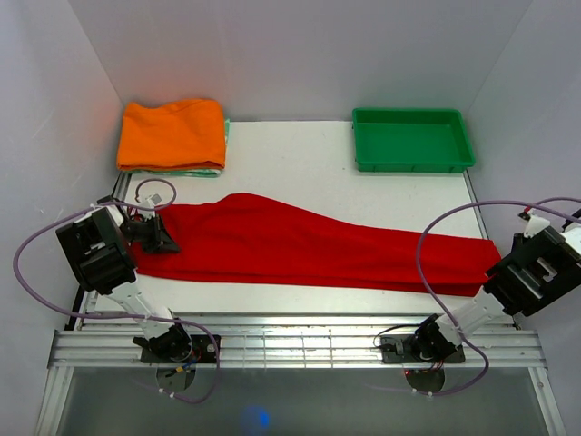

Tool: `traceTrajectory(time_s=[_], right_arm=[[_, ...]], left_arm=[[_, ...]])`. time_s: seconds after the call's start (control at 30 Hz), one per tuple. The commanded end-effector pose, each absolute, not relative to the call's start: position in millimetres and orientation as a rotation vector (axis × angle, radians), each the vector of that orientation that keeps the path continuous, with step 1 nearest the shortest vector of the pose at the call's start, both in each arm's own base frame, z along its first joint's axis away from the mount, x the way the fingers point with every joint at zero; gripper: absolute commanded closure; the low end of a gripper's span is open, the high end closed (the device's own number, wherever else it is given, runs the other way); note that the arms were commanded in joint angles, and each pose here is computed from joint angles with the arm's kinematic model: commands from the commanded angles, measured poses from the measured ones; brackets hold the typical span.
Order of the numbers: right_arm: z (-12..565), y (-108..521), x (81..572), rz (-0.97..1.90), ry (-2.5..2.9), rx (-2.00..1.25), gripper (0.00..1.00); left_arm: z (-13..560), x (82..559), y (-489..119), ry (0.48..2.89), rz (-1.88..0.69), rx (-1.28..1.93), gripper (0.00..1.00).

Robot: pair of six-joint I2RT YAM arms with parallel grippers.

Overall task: Fold and stack the trousers
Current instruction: Fold the trousers

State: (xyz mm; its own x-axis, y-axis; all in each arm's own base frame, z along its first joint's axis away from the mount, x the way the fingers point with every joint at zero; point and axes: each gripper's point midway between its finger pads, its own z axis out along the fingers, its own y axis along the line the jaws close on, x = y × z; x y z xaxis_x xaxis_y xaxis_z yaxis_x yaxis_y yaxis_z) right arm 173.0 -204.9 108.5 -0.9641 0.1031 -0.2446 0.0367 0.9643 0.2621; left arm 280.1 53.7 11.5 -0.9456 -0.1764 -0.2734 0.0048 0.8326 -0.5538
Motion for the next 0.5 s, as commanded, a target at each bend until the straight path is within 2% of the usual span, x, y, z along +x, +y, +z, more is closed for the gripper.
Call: traceTrajectory(time_s=[0.0,0.27,0.47], right_arm=[[48.3,-232.9,169.6,0.349,2.877,0.196,0.92],[-4.4,-243.2,183.1,0.25,2.888,0.194,0.92],[-6.3,-256.3,183.2,0.173,2.899,0.159,0.92]], left_arm=[[-54.5,265.9,106.5,2.906,-0.381,-0.006,0.89],[-47.3,268.2,109.2,2.906,-0.366,-0.009,0.87],[-49.4,268.8,113.1,2.919,-0.343,-0.003,0.85]])
